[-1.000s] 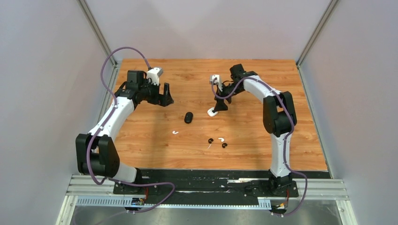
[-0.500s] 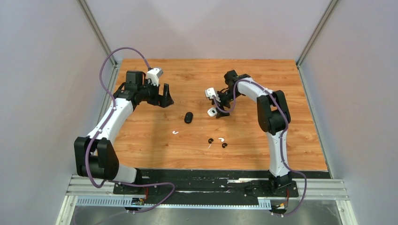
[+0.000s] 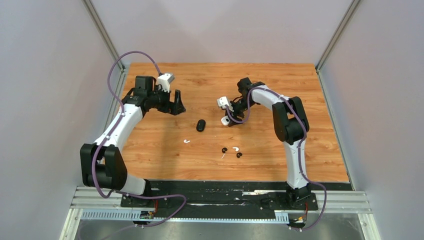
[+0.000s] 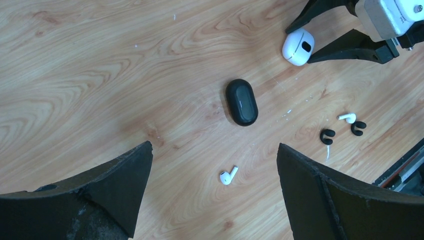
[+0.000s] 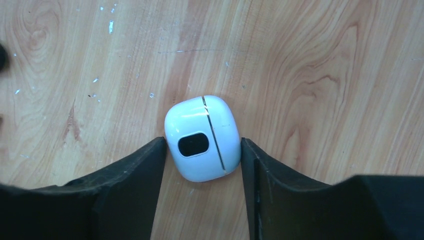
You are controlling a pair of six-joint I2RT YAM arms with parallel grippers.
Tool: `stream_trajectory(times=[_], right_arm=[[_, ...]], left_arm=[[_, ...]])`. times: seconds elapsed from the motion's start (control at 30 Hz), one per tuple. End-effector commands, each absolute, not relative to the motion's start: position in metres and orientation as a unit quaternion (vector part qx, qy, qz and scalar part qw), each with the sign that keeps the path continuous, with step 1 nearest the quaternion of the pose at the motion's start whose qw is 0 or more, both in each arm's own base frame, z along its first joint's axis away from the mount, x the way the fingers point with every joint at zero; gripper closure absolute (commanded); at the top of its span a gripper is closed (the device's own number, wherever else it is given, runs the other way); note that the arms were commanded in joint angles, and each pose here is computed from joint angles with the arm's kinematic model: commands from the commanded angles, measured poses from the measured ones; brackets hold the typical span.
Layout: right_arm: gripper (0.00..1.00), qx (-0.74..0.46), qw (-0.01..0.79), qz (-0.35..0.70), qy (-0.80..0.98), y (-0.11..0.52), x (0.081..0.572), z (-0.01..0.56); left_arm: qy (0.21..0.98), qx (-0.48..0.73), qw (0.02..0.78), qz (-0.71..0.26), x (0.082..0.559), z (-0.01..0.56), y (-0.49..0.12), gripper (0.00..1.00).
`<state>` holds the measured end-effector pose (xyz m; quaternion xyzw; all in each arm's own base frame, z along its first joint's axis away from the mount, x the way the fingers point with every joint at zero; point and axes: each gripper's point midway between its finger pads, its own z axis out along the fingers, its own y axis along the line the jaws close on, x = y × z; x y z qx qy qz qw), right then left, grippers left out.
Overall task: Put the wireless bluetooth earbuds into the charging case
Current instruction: Pick up the charging case at the center of the board.
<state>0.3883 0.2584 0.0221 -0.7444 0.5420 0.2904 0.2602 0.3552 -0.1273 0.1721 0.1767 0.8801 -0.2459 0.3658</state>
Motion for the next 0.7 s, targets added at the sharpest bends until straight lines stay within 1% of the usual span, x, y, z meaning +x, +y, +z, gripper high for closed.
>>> stream_trajectory(times=[0.0,0.07,0.13,0.17,0.2,0.23,0.27,0.3,0.4,0.43,0.47,0.5,0.53,0.57,0.67], right_arm=[[0.49,-0.757,0.241,0.268,0.545,0.251,0.384,0.009],[0.59,-0.75,0.239,0.267,0.556,0.25,0.385,0.01],[0.71,-0.735,0.249,0.261,0.574,0.252,0.394,0.019],[0.79,-0.724,0.263,0.255,0.585,0.255,0.401,0.03],[0.85,-0.713,0.283,0.246,0.592,0.258,0.41,0.043],[0.92,-0.701,0.306,0.237,0.599,0.26,0.419,0.058],[0.99,-0.689,0.336,0.224,0.601,0.262,0.428,0.076],[1.0,-0.675,0.368,0.21,0.604,0.264,0.438,0.094],[1.0,-0.632,0.48,0.159,0.587,0.267,0.457,0.156],[1.0,-0.61,0.523,0.143,0.578,0.268,0.463,0.181],[1.0,-0.595,0.557,0.129,0.566,0.268,0.464,0.2],[1.0,-0.576,0.596,0.111,0.547,0.268,0.468,0.224],[1.0,-0.558,0.636,0.093,0.525,0.269,0.471,0.249],[1.0,-0.539,0.659,0.083,0.518,0.269,0.471,0.263],[1.0,-0.494,0.71,0.066,0.496,0.268,0.47,0.302]], left_arm=[[0.867,0.189,0.385,-0.253,0.366,0.187,-0.132,0.0],[0.864,0.192,0.389,-0.256,0.371,0.188,-0.134,0.0],[0.852,0.198,0.408,-0.261,0.384,0.193,-0.138,0.02],[0.854,0.193,0.405,-0.266,0.391,0.189,-0.141,0.03],[0.845,0.192,0.421,-0.269,0.402,0.199,-0.144,0.05],[0.847,0.178,0.415,-0.282,0.41,0.194,-0.149,0.06],[0.831,0.18,0.436,-0.295,0.422,0.212,-0.155,0.07],[0.828,0.168,0.429,-0.319,0.428,0.212,-0.163,0.07],[0.787,0.173,0.462,-0.371,0.454,0.249,-0.186,0.07],[0.775,0.175,0.459,-0.397,0.453,0.259,-0.197,0.07],[0.754,0.188,0.48,-0.407,0.459,0.276,-0.204,0.08],[0.739,0.198,0.48,-0.428,0.455,0.286,-0.215,0.11],[0.715,0.22,0.498,-0.439,0.455,0.301,-0.227,0.13],[0.699,0.242,0.497,-0.454,0.449,0.308,-0.235,0.15],[0.66,0.297,0.513,-0.461,0.438,0.326,-0.259,0.15]])
